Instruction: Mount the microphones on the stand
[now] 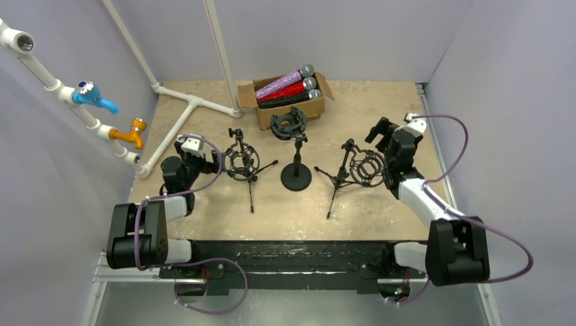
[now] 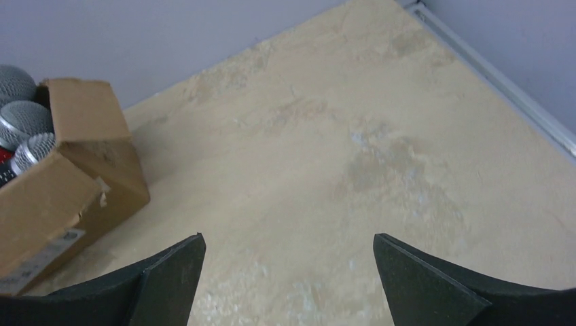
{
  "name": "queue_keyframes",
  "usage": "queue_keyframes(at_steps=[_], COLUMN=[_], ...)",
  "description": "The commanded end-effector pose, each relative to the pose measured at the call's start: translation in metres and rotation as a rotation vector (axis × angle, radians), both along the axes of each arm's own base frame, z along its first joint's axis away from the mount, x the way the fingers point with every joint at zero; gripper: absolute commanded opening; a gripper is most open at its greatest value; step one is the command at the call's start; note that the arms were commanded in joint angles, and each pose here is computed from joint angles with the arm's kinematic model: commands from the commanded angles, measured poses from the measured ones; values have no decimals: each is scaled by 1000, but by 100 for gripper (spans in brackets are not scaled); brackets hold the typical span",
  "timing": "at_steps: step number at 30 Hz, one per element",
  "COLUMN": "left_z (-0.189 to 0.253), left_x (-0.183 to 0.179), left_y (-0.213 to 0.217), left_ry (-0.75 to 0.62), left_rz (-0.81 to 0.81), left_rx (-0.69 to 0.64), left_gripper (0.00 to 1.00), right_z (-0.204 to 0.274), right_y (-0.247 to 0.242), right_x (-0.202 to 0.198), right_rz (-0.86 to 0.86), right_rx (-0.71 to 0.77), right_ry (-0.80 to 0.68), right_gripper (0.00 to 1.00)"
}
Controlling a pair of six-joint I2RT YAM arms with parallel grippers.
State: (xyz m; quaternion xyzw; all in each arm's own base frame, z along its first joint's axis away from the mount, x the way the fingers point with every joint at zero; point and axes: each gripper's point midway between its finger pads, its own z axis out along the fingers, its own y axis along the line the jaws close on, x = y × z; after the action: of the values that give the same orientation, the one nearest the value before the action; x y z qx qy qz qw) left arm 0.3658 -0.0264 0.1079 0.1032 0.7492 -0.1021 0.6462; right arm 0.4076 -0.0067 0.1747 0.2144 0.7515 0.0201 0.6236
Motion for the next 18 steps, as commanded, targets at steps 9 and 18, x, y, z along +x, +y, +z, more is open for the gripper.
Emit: queue_keyframes(at_steps=[9, 18], left_z=[44, 74], left_x=[7, -7], left_y=[-5, -13], left_ry=[37, 70], left_rz=[-62, -134], left_rx=[13, 40], left_gripper=[100, 100], right_z=[-4, 99], right_y=[-24, -48], right_x=[-49, -64], right_rz=[-163, -211], right_rx=[131, 18], right_ry=[121, -6], right_gripper=[99, 99])
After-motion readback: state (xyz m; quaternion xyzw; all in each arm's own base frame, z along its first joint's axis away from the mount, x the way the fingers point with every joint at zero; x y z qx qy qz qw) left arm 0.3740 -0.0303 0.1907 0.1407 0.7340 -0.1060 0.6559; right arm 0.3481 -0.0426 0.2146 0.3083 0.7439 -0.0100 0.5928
